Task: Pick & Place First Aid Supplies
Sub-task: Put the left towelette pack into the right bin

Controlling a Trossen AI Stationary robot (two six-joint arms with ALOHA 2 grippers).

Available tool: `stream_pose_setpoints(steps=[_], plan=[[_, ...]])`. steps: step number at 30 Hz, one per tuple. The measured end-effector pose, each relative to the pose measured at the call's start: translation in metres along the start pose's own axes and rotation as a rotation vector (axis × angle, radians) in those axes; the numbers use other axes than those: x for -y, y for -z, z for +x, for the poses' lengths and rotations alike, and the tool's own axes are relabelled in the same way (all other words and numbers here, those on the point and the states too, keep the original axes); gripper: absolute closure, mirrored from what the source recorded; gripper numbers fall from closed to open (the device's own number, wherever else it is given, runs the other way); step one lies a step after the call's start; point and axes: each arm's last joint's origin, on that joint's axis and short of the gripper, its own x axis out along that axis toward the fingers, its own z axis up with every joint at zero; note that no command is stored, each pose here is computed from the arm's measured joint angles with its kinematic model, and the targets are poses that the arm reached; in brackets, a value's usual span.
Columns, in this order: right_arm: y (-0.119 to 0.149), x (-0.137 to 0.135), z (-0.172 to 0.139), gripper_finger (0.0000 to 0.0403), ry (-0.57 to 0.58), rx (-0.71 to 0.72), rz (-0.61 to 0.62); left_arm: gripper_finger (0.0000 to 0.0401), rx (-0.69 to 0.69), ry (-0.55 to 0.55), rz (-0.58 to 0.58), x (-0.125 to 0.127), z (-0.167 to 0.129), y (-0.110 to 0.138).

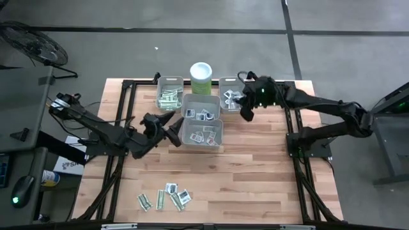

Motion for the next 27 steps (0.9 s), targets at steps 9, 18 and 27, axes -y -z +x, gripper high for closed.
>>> stream_pose_setpoints(steps=[9,18,27], plan=[[0.009,0.071,0.036,0.0402,-0.076,-0.063,0.081,0.0161,-0.299,0.154,0.025,-0.032,0.03,0.004],[0.022,0.099,0.073,0.0402,-0.024,-0.101,0.256,0.0161,-0.522,0.135,0.16,-0.068,0.049,0.003],[0.029,0.106,0.087,0.0387,0.102,-0.118,0.471,0.0161,-0.583,0.18,0.306,-0.097,0.063,-0.012]])
